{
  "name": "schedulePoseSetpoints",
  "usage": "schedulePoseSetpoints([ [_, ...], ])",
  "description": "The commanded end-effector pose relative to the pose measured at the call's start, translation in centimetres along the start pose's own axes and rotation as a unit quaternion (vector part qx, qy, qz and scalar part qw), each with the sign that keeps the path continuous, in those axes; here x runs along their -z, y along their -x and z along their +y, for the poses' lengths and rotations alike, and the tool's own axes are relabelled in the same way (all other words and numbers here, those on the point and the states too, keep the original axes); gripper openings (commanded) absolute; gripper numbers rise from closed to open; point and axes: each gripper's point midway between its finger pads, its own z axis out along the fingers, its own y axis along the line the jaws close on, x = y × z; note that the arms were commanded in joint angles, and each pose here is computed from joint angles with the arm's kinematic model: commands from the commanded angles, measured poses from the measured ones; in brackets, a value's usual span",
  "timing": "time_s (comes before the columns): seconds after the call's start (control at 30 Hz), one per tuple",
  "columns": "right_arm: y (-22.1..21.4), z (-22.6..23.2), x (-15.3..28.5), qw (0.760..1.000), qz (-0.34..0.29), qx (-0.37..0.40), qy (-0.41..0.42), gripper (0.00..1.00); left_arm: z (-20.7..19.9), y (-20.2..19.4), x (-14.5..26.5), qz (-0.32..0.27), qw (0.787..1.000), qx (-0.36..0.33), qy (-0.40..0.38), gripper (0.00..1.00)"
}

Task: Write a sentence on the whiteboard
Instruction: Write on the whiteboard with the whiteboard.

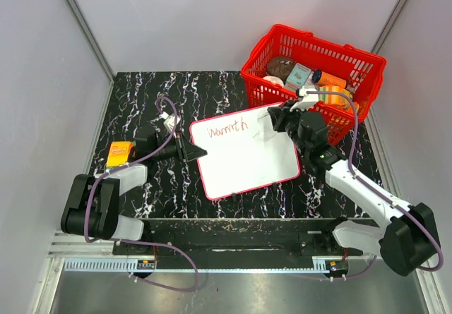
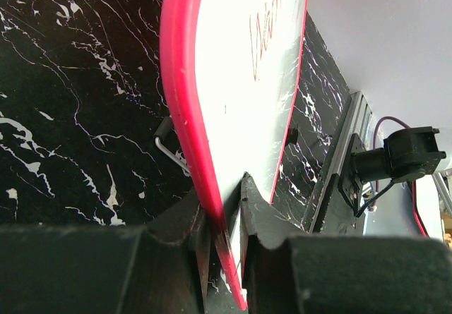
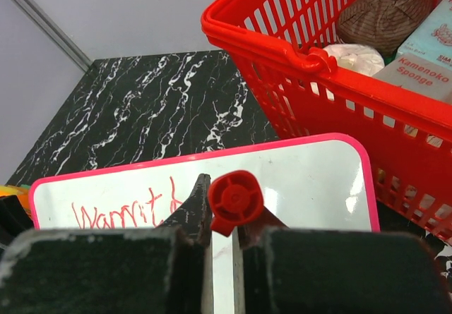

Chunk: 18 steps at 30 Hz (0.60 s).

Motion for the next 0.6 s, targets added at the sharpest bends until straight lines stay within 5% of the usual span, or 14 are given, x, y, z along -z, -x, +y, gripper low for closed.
schedulePoseSetpoints([
  [0.0, 2.0, 0.8, -0.8, 1.000, -0.025, -0.001, 0.013, 0.00, 2.6, 0.5, -0.3, -0.015, 0.995, -0.082, 0.057, 0.00],
  [0.57, 1.2, 0.5, -2.3, 1.000, -0.021, -0.009, 0.000, 0.00, 2.6, 0.4, -0.3, -0.014, 0.995, -0.081, 0.057, 0.00],
])
